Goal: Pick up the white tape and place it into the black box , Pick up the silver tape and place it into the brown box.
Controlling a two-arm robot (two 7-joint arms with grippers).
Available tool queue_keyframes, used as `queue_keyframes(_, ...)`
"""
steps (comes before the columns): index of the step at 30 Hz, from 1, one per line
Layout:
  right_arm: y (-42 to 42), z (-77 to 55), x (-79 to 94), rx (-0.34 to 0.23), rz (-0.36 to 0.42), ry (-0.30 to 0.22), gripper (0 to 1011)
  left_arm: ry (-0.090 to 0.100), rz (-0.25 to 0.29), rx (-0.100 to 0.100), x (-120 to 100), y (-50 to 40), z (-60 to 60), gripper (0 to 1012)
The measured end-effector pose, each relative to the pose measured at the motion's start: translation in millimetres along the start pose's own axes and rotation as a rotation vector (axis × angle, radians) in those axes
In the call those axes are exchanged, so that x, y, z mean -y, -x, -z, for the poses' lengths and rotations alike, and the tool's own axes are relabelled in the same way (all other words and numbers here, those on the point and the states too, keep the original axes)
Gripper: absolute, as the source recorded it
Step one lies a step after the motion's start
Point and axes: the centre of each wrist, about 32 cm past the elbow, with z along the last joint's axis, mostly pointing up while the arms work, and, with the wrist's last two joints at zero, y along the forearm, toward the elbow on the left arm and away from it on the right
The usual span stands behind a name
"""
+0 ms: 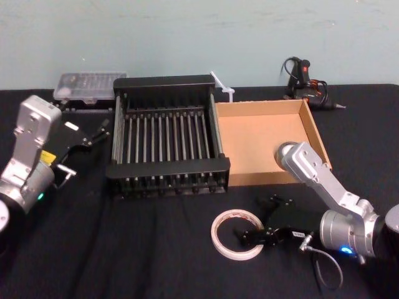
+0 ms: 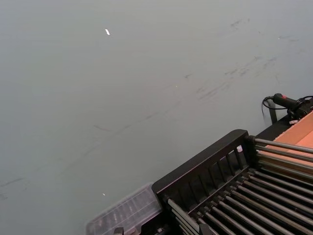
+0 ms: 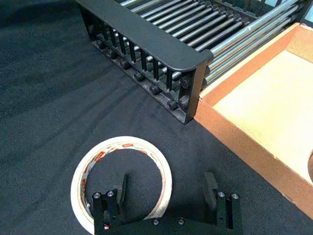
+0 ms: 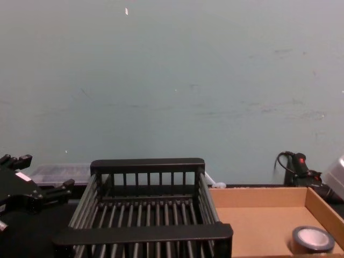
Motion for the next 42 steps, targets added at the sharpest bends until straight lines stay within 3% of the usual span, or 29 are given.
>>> queue_keyframes(39,-0.2,1.1,-0.6,-0.001,0.0,0.002,1002,0.0,0.0,0.0,0.0,0.0,0.0,1001)
queue_keyframes(42,-0.2,1.1,-0.6,-0.001,0.0,0.002,954,0.0,0.0,0.0,0.0,0.0,0.0,1001)
